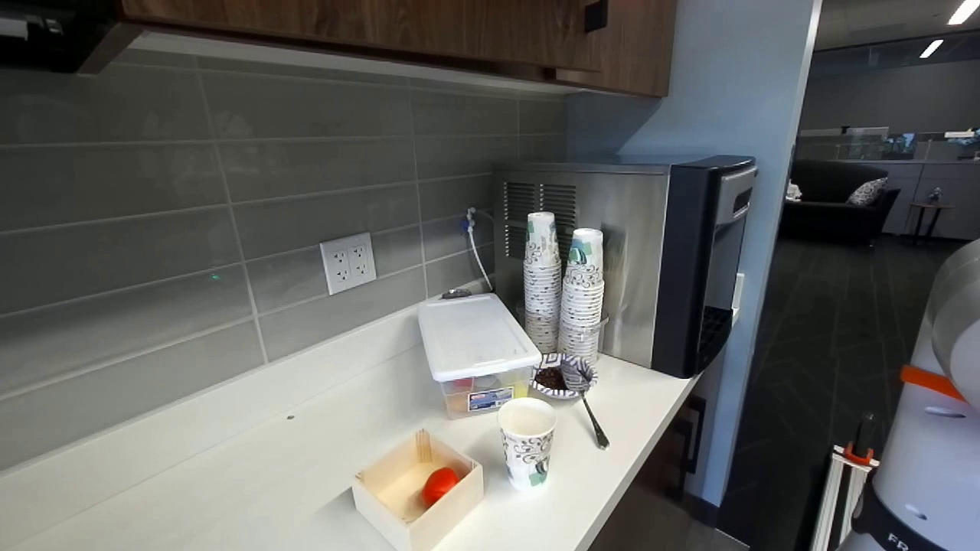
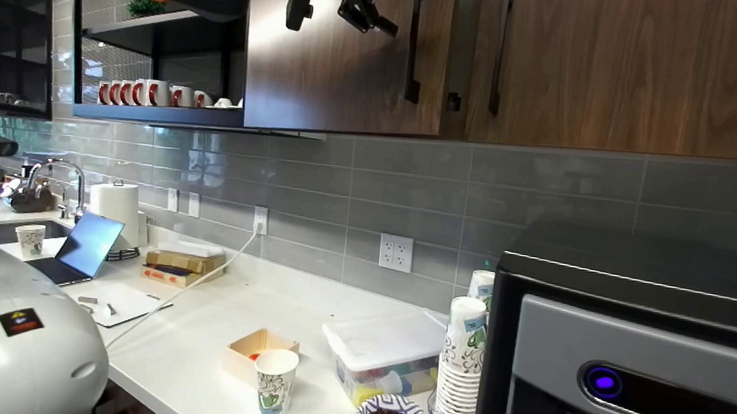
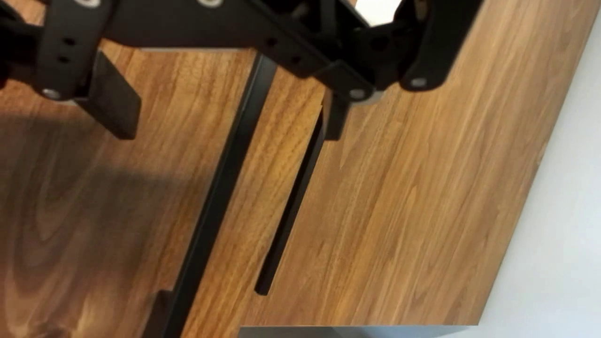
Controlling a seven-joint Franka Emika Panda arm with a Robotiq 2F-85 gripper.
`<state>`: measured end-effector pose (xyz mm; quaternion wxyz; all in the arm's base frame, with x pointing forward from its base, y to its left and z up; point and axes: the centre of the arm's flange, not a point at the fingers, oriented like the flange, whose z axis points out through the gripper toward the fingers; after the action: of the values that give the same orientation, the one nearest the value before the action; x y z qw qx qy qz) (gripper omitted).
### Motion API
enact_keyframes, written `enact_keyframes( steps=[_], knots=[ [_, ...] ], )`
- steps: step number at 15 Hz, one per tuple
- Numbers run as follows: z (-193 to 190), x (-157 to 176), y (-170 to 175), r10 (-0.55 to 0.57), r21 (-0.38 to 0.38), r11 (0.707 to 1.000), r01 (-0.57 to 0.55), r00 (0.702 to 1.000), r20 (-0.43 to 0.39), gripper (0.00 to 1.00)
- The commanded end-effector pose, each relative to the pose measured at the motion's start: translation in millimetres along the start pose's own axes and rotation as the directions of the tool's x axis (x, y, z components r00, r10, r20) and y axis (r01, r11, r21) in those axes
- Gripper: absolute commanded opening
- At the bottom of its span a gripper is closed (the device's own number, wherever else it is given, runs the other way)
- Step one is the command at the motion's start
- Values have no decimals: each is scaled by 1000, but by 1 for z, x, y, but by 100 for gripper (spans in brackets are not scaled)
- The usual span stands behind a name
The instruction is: Open the left cabinet door
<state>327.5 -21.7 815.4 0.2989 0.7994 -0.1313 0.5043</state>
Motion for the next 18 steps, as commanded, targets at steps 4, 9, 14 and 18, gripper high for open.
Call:
enact_keyframes(
  steps=[4, 9, 14, 18],
  knots=[
    [23, 34, -2, 14, 40, 999, -16, 999, 33, 100],
    [-4, 38, -4, 75, 44, 996, -82, 988, 134, 100],
    [-31, 34, -1, 101, 0, 995, -104, 969, 226, 100],
    [-51, 27, -1, 100, -26, 995, -97, 958, 270, 100]
  ],
)
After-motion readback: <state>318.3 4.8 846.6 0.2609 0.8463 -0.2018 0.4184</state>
